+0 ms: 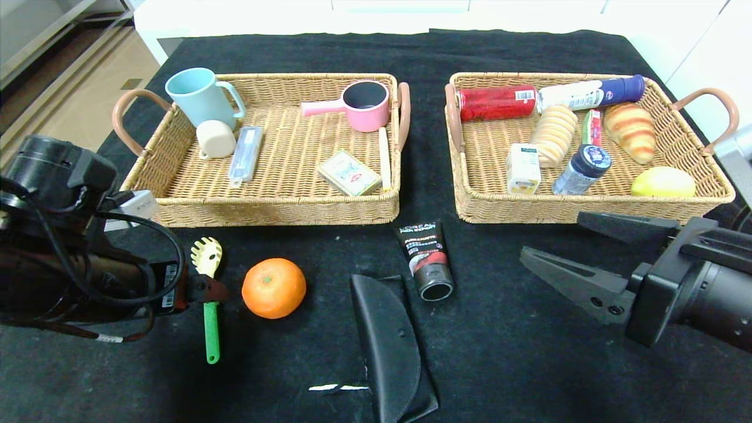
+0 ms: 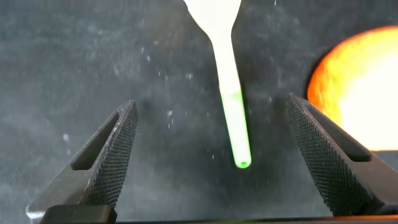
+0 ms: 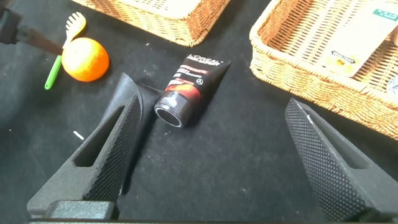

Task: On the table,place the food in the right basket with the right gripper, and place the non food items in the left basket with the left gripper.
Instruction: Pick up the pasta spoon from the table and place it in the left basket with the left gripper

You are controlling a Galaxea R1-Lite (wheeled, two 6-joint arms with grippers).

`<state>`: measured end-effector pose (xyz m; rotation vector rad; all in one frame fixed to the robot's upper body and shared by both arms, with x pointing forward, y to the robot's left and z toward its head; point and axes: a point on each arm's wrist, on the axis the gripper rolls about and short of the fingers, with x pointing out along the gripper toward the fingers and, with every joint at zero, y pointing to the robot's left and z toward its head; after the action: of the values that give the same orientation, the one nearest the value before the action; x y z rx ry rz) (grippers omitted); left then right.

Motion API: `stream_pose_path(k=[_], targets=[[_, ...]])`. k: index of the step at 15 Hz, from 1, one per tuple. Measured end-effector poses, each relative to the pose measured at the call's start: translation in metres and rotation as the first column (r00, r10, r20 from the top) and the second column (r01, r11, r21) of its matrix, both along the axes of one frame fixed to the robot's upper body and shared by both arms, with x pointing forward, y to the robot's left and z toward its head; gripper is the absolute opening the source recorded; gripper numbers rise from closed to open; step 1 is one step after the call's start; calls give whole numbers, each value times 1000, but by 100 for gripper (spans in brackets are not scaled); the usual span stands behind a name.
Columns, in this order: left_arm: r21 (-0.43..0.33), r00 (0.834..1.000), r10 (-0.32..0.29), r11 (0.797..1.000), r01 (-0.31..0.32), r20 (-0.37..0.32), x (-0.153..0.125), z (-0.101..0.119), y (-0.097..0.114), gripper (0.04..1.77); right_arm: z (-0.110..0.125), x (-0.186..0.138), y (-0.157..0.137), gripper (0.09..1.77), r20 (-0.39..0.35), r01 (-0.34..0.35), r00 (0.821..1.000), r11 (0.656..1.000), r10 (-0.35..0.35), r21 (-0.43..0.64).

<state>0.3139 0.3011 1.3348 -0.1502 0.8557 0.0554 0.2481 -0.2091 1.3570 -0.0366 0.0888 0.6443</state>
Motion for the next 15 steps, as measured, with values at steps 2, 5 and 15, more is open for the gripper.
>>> stream_pose_path(k=[2, 5, 15], targets=[[2, 1000, 2, 1000, -2, -8, 5, -1, -1, 172, 0, 0, 0, 170, 0, 0, 1000, 1000, 0, 0], [20, 999, 19, 1000, -19, -28, 13, -7, 0, 172, -1, 1, 1, 170, -4, 0, 1000, 1000, 0, -3], [26, 996, 40, 999, -39, -74, 20, -18, 2, 113, -3, 2, 1, 170, -9, 3, 1000, 1000, -3, -8]])
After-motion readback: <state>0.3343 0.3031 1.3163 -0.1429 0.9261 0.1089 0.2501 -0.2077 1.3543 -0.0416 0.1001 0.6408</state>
